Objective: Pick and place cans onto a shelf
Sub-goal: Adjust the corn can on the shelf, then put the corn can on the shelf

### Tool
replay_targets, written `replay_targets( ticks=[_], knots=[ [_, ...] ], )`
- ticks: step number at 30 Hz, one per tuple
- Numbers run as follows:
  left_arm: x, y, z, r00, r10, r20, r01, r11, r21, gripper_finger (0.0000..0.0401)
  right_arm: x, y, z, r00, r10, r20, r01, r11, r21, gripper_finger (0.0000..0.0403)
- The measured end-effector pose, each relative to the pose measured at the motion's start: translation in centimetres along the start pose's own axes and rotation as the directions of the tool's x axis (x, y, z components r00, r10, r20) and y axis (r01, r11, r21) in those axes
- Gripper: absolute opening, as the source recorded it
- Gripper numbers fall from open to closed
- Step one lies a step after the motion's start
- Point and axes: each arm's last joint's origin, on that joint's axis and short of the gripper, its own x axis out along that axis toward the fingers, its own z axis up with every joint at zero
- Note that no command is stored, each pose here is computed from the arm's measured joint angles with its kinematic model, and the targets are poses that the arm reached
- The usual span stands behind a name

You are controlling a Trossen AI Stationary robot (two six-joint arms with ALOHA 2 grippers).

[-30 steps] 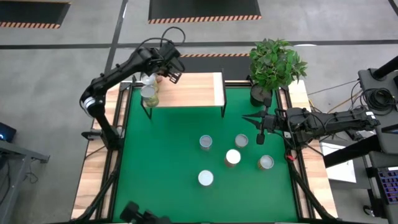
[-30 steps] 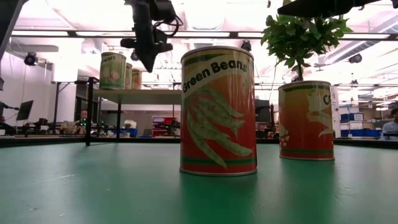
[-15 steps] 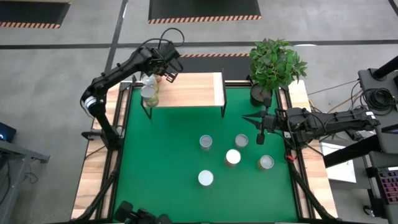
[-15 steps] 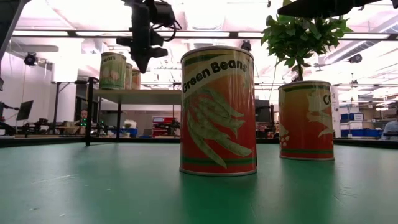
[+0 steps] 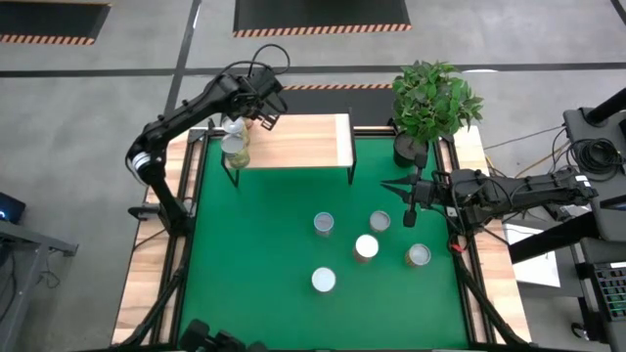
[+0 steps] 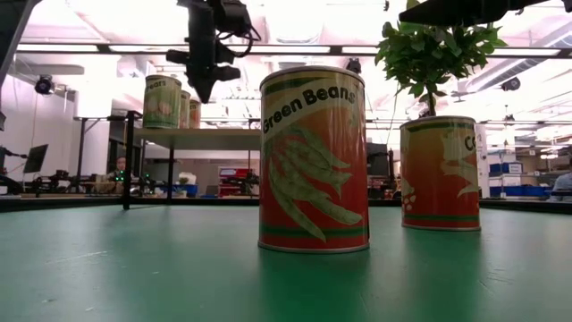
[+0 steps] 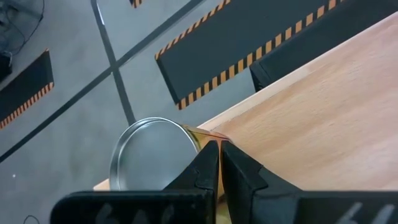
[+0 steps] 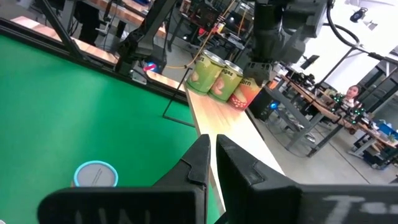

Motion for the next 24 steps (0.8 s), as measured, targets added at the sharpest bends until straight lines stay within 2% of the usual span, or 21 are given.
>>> replay_targets(
  ticks=[4, 7, 10, 13, 15, 18, 21, 24],
  knots=[
    [-1.1, -0.3, 0.0, 1.0, -0.017, 0.025, 0.017, 1.0, 0.009, 0.0, 0.0, 0.0, 0.0, 1.0, 0.0, -0.001, 0.0, 1.0, 0.0, 0.0018],
    [-3.9, -1.7, -0.8, 0.991, -0.094, 0.098, 0.088, 0.994, 0.064, 0.0, 0.0, 0.0, 0.0, 1.0, 0.0, 0.0, 0.0, 1.0, 0.0, 0.0018],
    [-7.7, -4.2, -2.5, 0.958, -0.214, 0.193, 0.183, 0.969, 0.167, 0.0, 0.0, 0.0, 0.1, 1.0, -0.003, 0.006, 0.003, 1.0, 0.005, 0.0018],
    [-11.7, -6.9, -5.0, 0.889, -0.353, 0.293, 0.268, 0.918, 0.291, 0.0, 0.0, -0.1, 0.2, 1.0, -0.012, 0.025, 0.012, 0.999, 0.037, 0.0018],
    [-14.3, -8.2, -7.1, 0.81, -0.458, 0.367, 0.314, 0.866, 0.39, 0.0, 0.0, -0.2, 0.3, 0.999, -0.017, 0.034, 0.015, 0.998, 0.061, 0.0018],
    [-16.9, -9.6, -10.8, 0.664, -0.602, 0.443, 0.354, 0.776, 0.523, 0.0, 0.1, -0.1, 0.5, 0.998, 0.007, 0.062, -0.014, 0.994, 0.112, 0.0018],
    [-18.1, -10.2, -14.6, 0.504, -0.715, 0.485, 0.387, 0.689, 0.613, 0.0, 0.6, 0.4, 0.8, 0.985, 0.114, 0.133, -0.138, 0.972, 0.192, 0.0018],
    [-18.9, -10.3, -18.1, 0.305, -0.806, 0.507, 0.429, 0.591, 0.683, 0.0, 1.2, 1.1, 1.0, 0.954, 0.228, 0.192, -0.276, 0.92, 0.277, 0.0018]
  ],
)
